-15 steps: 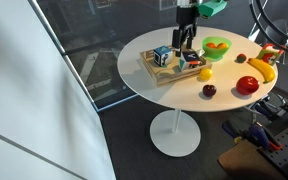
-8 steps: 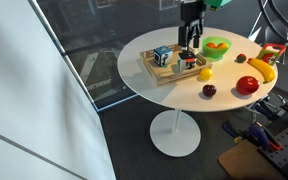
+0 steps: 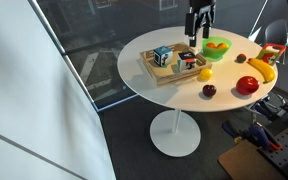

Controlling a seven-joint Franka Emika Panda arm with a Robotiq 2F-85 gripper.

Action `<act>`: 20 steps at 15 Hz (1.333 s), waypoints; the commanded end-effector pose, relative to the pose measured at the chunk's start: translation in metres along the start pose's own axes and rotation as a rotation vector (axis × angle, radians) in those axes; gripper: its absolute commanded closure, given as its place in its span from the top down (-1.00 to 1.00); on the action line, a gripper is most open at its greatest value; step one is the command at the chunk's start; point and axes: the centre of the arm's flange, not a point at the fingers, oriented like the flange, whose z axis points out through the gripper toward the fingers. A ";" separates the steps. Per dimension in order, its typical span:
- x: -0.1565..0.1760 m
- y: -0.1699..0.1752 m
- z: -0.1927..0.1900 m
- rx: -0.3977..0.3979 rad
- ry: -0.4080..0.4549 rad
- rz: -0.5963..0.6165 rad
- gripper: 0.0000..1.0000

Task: Pick up the block with a zebra image and put it in the wooden tray

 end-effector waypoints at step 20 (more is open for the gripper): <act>-0.113 0.021 -0.071 -0.006 -0.007 -0.036 1.00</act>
